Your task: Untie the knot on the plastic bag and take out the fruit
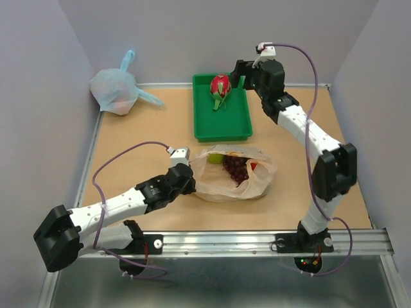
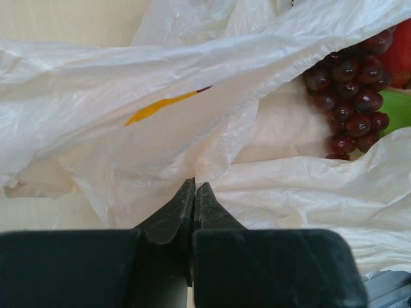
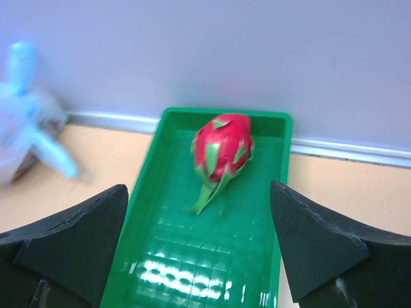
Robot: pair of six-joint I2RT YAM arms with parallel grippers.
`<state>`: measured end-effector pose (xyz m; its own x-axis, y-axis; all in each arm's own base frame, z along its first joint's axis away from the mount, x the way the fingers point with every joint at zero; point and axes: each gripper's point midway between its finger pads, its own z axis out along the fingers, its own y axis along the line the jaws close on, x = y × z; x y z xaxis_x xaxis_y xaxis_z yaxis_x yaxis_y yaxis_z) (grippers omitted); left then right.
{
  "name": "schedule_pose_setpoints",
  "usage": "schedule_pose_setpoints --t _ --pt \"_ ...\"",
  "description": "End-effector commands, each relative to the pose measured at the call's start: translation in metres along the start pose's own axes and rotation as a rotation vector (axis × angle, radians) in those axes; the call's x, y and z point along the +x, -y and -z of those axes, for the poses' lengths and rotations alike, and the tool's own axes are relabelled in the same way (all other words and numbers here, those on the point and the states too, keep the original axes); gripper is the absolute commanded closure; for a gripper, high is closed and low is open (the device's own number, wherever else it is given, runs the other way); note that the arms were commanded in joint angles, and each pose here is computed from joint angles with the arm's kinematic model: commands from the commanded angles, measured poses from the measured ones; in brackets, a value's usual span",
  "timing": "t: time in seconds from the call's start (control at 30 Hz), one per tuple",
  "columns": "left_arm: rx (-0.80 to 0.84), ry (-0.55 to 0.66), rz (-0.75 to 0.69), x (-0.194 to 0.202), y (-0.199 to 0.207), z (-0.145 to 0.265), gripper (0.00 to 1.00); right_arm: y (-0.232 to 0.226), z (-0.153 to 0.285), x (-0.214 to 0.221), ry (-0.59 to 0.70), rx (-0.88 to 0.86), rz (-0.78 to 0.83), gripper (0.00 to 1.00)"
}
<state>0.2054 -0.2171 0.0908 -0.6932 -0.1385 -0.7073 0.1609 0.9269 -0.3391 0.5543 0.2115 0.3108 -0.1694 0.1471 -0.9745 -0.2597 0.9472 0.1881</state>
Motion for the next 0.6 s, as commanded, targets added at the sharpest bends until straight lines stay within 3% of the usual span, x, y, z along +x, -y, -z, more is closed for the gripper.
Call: schedule_pose_setpoints --t 0.0,0.03,0.1,0.17,0.2,0.27,0.37,0.57 --pt "-0.013 0.055 0.022 -0.015 -0.002 0.005 0.91 -0.067 0.071 0.031 -0.091 -0.218 0.105 0.05" --pt "-0.009 0.061 0.025 -0.017 -0.001 0.006 0.91 -0.077 0.095 0.023 -0.077 -0.247 0.126 0.05" --pt "-0.01 0.067 0.028 -0.019 -0.001 0.007 0.91 -0.098 0.128 0.076 -0.198 -0.313 0.168 0.05" --pt "-0.008 0.069 0.026 -0.02 0.0 0.007 0.91 -0.13 0.17 0.088 -0.207 -0.411 0.218 0.06" --pt "-0.011 0.07 0.024 -0.02 -0.001 0.007 0.91 -0.13 0.186 0.12 -0.262 -0.418 0.246 0.07" --pt "-0.014 0.071 0.023 -0.02 -0.001 0.006 0.91 -0.153 0.217 0.14 -0.281 -0.473 0.284 0.07" --pt "-0.029 0.067 0.021 -0.018 -0.003 0.003 0.91 -0.164 0.252 0.182 -0.351 -0.508 0.305 0.08" --pt "-0.024 0.06 0.043 -0.018 0.0 0.001 0.91 -0.147 0.268 0.243 -0.492 -0.431 0.271 0.11"
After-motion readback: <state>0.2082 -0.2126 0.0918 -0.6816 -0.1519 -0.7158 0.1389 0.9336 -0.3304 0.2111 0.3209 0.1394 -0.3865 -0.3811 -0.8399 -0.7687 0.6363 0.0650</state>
